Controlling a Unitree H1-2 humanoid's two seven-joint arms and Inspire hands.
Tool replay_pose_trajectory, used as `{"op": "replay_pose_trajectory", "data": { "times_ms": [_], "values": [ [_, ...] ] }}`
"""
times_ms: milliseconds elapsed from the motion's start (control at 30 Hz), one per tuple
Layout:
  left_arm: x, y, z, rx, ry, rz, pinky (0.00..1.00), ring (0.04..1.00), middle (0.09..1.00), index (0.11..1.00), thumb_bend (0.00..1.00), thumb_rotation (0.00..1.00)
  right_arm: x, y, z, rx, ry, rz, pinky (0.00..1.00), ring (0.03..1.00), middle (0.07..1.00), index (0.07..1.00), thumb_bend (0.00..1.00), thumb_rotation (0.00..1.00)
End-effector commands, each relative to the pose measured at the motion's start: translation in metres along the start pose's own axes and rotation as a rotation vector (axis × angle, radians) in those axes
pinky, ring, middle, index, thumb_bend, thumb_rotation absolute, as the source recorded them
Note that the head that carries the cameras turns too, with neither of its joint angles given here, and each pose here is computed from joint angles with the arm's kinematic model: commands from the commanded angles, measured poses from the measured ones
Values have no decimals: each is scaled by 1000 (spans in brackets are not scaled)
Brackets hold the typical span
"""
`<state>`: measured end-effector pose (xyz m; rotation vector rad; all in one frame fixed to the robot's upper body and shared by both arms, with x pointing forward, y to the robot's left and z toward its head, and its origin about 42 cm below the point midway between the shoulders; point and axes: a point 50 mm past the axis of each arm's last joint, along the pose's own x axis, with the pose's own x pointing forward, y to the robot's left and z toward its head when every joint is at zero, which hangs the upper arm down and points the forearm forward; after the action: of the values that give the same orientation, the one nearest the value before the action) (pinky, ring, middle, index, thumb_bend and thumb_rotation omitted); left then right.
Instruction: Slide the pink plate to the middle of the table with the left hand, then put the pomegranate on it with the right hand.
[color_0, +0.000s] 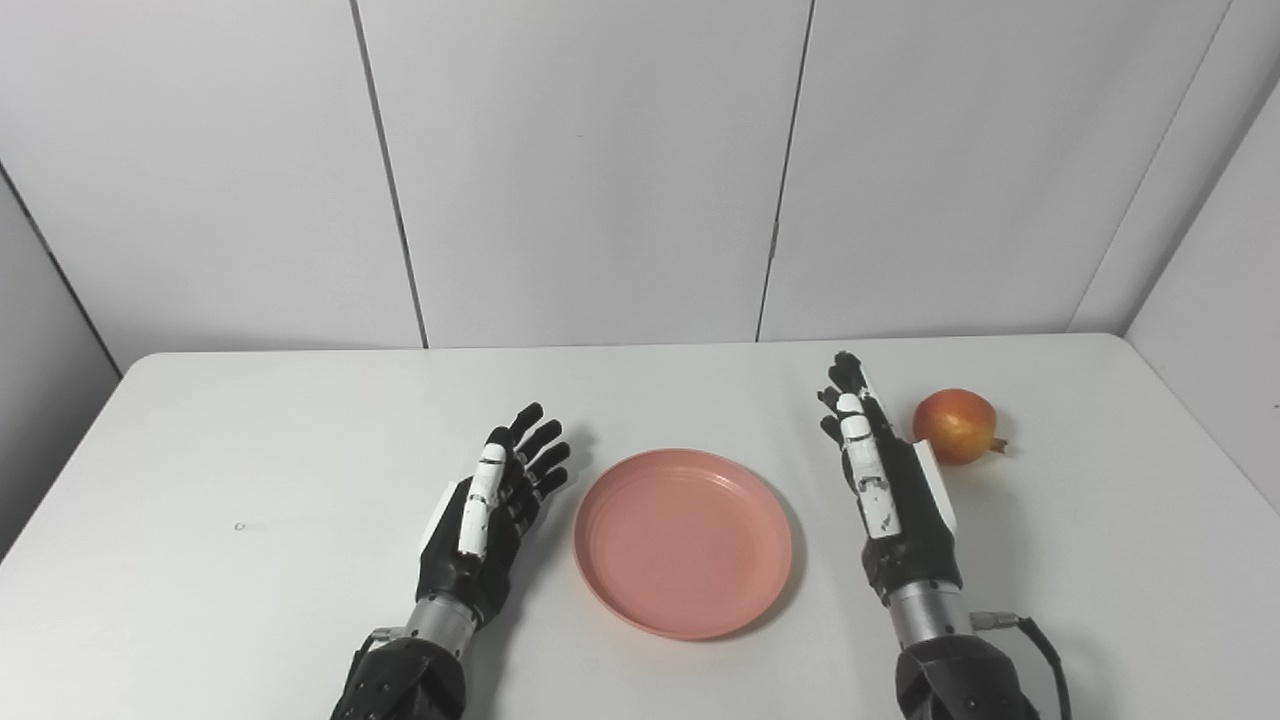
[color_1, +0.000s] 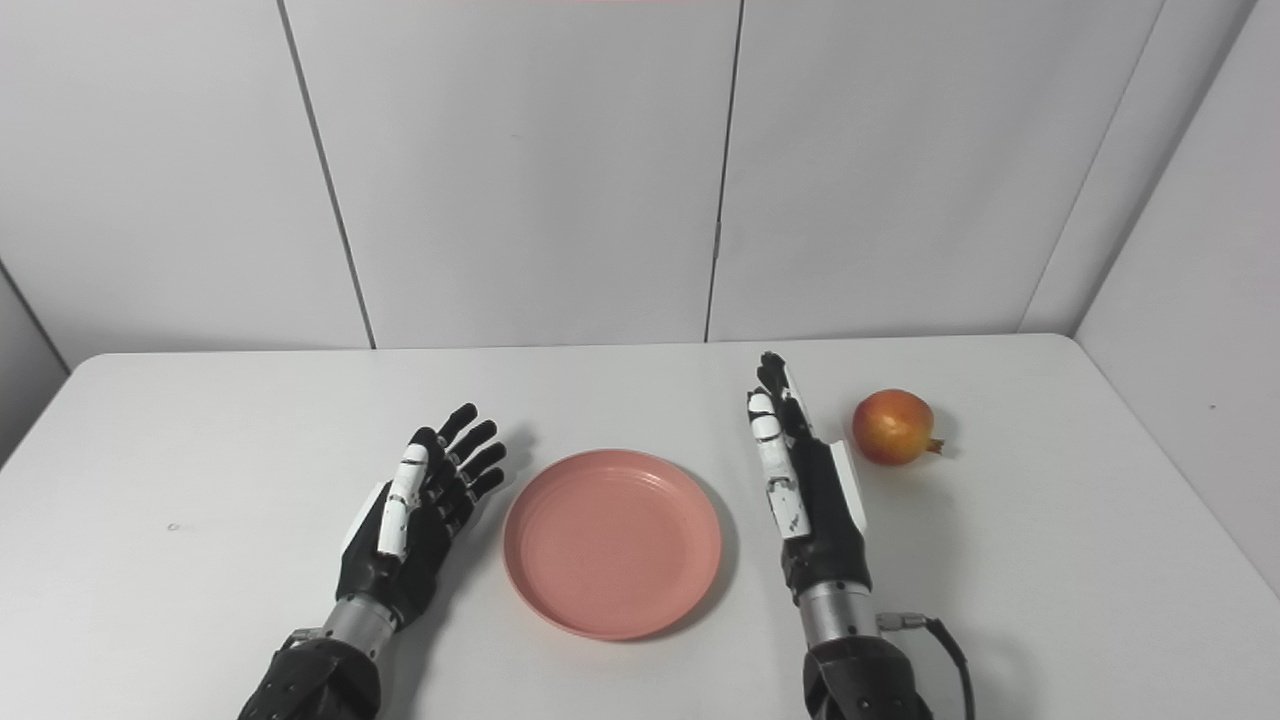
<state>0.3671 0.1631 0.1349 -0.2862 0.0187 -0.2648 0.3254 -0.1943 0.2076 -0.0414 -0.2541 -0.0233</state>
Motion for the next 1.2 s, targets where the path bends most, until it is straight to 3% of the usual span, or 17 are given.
{"op": "replay_pose_trajectory", "data": {
  "times_ms": [0, 333, 500, 767, 1000, 1167],
  "values": [
    [-3, 5, -6, -16, 23, 13, 926, 913, 925, 920, 414, 1000, 11, -6, 26, -32, -125, -18, 942, 945, 958, 950, 332, 1000],
    [-5, 14, -9, -29, 29, 29, 926, 914, 924, 916, 405, 1000, 24, -27, 36, -81, -135, -89, 920, 912, 924, 918, 369, 1000],
    [-6, 19, -9, -28, 30, 29, 921, 907, 919, 907, 406, 1000, 29, -33, 40, -185, -145, -129, 857, 878, 896, 895, 484, 856],
    [-6, 24, -13, -42, 20, 15, 933, 913, 925, 914, 398, 1000, 33, -49, 44, -342, -161, -191, 776, 851, 872, 889, 611, 707],
    [-8, 25, -15, -51, 21, 12, 933, 915, 923, 916, 393, 1000, 35, -66, 48, -538, -164, -214, 814, 851, 871, 871, 698, 647],
    [-8, 26, -16, -58, 18, 7, 926, 909, 923, 916, 391, 1000, 37, -72, 53, -591, -153, -216, 808, 854, 866, 856, 731, 582]
  ]
}}
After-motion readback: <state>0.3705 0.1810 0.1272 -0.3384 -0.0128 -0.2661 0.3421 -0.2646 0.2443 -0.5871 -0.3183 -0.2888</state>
